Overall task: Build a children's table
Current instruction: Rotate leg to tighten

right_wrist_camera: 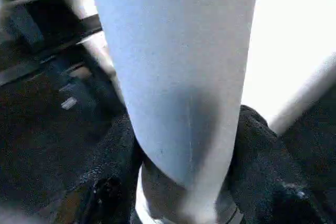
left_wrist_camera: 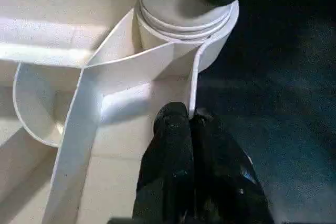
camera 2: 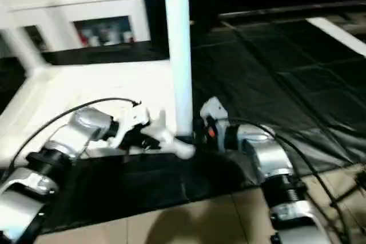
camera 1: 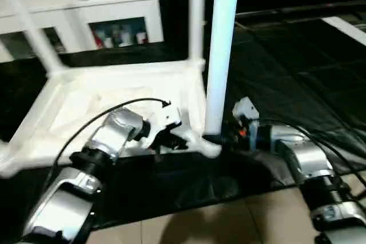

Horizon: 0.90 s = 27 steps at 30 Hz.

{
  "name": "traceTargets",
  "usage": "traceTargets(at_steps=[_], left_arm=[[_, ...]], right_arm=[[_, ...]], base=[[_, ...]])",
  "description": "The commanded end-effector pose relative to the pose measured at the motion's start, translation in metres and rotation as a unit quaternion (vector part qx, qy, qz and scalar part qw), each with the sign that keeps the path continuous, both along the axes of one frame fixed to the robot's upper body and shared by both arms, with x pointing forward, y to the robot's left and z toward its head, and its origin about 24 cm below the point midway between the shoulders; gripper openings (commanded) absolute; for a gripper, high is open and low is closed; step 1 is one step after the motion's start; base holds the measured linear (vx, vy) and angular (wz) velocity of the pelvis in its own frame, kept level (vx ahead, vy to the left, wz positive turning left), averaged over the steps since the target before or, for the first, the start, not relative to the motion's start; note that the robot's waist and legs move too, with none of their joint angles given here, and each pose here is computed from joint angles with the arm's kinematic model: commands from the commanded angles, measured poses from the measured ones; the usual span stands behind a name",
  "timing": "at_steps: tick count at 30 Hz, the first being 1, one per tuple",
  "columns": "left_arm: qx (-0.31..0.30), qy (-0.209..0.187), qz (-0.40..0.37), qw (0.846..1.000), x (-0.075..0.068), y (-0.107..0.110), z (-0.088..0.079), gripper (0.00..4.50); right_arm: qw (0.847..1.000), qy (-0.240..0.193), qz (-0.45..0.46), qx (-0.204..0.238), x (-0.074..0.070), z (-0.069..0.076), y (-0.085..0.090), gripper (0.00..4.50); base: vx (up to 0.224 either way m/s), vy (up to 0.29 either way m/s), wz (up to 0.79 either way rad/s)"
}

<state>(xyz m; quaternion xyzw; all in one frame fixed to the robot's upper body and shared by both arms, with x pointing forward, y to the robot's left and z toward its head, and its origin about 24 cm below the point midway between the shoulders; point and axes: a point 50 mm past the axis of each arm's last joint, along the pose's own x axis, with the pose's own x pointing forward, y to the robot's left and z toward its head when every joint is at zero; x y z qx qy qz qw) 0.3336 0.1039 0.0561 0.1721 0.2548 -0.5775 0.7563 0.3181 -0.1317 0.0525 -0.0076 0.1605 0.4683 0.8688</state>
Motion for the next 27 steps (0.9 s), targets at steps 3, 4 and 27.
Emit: traceTargets(at_steps=[3, 4, 27], left_arm=[[-0.047, -0.011, 0.050, 0.998, 0.006, -0.039, 0.007, 0.00], [-0.049, -0.012, 0.063, 0.997, 0.007, -0.041, 0.008, 0.00], [-0.051, -0.031, 0.099, 0.993, 0.011, -0.039, 0.008, 0.00]], right_arm=[[0.995, 0.073, -0.060, 0.021, -0.006, -0.024, 0.051, 2.04], [0.994, 0.073, -0.075, 0.021, -0.004, -0.025, 0.055, 2.04], [0.992, 0.014, -0.123, 0.020, 0.008, -0.015, 0.042, 3.19]], base=[[0.000, 0.000, 0.00], [0.000, 0.000, 0.00], [0.000, 0.000, 0.00]])
